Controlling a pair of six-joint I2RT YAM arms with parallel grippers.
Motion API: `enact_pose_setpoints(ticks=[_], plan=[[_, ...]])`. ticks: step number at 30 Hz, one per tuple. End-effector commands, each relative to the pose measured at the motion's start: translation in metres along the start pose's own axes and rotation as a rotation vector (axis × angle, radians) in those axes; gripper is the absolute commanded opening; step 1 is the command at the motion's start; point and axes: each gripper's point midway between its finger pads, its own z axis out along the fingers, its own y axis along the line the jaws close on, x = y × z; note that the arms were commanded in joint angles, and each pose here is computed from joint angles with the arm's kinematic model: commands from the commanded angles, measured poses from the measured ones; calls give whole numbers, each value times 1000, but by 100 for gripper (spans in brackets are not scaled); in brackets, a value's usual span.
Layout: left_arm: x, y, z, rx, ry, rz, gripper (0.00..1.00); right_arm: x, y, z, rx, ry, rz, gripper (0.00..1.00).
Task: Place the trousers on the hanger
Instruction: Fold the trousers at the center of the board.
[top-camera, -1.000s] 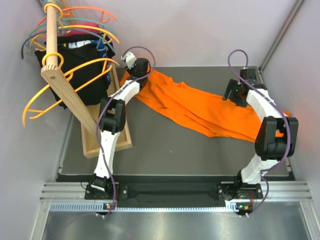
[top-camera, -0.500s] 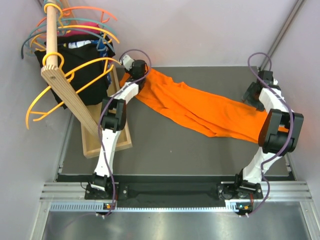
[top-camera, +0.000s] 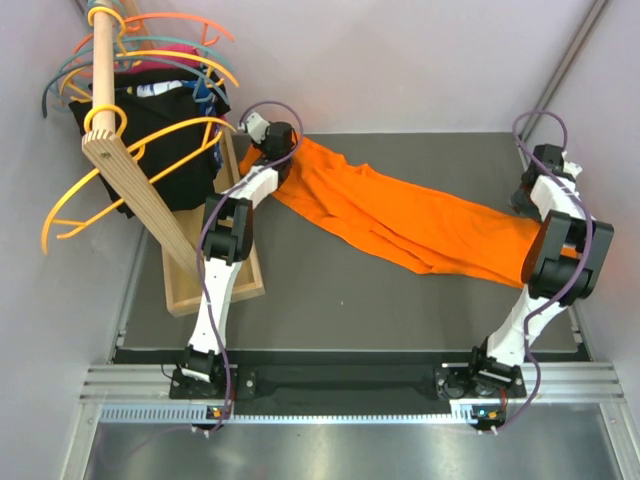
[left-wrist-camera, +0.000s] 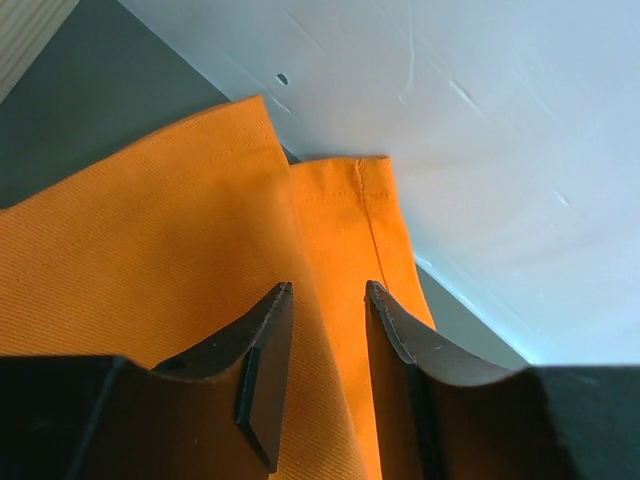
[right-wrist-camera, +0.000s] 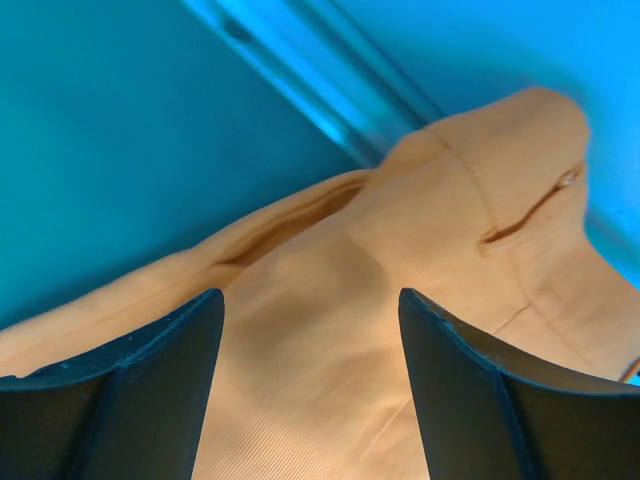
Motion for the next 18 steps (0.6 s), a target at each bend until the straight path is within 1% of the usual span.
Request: enact_pose_setpoints(ticks=[1, 7, 12, 15, 18], plan=[[-33, -26, -13, 56, -37, -53, 40, -18, -24, 12, 128, -50, 29, 71], [-25, -20, -14, 46, -10, -37, 40, -22, -50, 18, 241, -74, 82, 70], [-24, -23, -13, 53, 1, -36, 40, -40, -49, 17, 239, -149, 134, 72], [-25, -26, -13, 58, 0, -34, 40, -48, -47, 23, 246, -157, 147, 73], [-27, -24, -14, 52, -3, -22, 40, -49, -47, 31, 257, -155, 155, 71]])
